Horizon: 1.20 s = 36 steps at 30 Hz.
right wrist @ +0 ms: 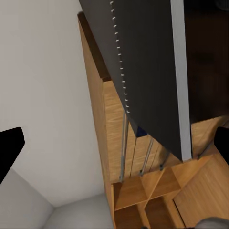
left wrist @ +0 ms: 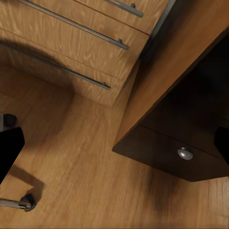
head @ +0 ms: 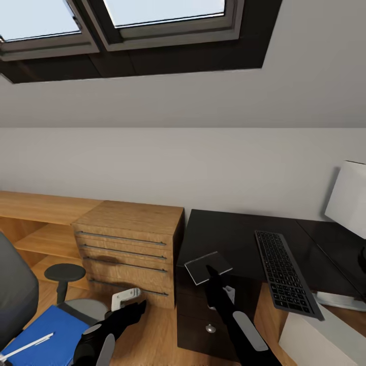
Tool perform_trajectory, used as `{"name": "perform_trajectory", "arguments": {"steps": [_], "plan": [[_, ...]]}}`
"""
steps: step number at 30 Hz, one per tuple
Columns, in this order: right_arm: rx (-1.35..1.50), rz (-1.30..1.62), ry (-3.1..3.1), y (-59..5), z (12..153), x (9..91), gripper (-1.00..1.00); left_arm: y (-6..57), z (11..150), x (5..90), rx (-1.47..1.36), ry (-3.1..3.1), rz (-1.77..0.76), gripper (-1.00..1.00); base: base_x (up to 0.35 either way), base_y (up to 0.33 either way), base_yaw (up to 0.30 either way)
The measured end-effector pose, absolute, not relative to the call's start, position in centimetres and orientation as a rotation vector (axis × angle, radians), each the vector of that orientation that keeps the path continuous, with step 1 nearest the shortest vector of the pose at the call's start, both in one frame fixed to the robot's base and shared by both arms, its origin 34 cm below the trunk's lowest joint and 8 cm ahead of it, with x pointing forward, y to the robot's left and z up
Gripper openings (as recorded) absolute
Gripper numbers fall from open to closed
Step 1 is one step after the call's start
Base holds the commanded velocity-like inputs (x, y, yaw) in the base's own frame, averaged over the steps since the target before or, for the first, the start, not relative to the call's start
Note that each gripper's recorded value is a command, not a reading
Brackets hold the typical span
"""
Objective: In the bedroom, organize the workspace by keeping the computer under the desk, ensuring the monitor is on the desk, placing the keyboard on the desk next to the monitor, placing the mouse on the desk next to the keyboard, moving the folder from the swivel chair onto the desk next to the mouse, stacking the notebook on top of the folder with the pen on top of the notebook, and positioning the swivel chair next to the desk.
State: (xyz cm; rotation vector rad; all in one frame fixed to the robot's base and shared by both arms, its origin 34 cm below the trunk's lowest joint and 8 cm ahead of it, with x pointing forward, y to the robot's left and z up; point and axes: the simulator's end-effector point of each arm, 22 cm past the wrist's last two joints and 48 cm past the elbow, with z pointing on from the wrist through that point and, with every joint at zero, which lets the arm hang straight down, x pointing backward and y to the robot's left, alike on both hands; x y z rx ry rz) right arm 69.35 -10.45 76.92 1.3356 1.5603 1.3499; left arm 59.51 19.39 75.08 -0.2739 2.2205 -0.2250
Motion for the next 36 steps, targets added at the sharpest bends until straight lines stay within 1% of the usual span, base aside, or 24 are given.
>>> {"name": "perform_trajectory", "arguments": {"steps": [6, 23, 36], "plan": [[1.335, 1.350, 1.561, -10.45, 76.90, 69.35, 1.00, 19.39, 75.08, 59.51, -0.274, 2.220, -0.225, 1.00, -0.060, 0.000, 0.000], [1.337, 1.348, 1.563, -10.43, 76.82, 69.33, 1.00, 19.40, 75.07, 59.52, -0.274, 2.221, -0.225, 1.00, -0.162, 0.000, 0.000], [1.337, 1.347, 1.563, -10.46, 76.80, 69.34, 1.00, 19.45, 75.06, 59.54, -0.273, 2.221, -0.224, 1.00, -0.221, 0.000, 0.000]]}}
